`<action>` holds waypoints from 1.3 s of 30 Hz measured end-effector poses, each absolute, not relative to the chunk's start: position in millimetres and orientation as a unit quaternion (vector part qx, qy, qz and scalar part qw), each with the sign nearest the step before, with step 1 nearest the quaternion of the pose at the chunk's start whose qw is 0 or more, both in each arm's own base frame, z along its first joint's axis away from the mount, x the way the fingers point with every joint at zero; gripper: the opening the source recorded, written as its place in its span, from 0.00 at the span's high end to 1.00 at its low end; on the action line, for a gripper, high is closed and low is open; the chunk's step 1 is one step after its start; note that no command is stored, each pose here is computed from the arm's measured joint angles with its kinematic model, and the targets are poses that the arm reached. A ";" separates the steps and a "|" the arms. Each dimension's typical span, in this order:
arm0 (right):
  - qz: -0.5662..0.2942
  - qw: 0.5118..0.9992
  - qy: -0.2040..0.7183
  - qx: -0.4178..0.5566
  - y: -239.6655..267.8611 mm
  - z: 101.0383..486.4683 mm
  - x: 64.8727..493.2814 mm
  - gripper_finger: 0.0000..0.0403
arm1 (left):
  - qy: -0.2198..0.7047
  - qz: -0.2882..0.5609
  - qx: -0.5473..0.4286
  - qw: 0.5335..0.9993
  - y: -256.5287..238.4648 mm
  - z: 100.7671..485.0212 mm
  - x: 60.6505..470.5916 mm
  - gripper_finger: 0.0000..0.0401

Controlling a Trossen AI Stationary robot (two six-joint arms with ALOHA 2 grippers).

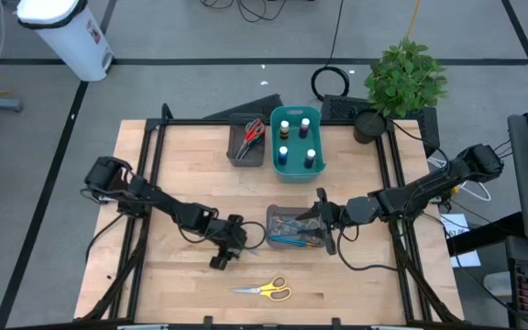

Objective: Pick & Place Paint Supplies
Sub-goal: Put the blue paint brush into the bottom black bin

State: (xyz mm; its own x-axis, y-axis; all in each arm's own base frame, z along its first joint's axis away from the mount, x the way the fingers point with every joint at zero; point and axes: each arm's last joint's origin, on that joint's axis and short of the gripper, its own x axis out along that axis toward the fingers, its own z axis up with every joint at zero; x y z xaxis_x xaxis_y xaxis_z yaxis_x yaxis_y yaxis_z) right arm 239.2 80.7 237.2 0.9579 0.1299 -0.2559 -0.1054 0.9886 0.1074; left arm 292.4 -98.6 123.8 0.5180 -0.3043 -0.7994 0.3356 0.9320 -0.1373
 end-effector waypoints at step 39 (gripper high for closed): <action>0.059 0.988 0.132 0.046 80.6 237.1 239.2 0.58 | 0.400 -0.341 0.146 0.838 -197.5 136.3 238.0 0.48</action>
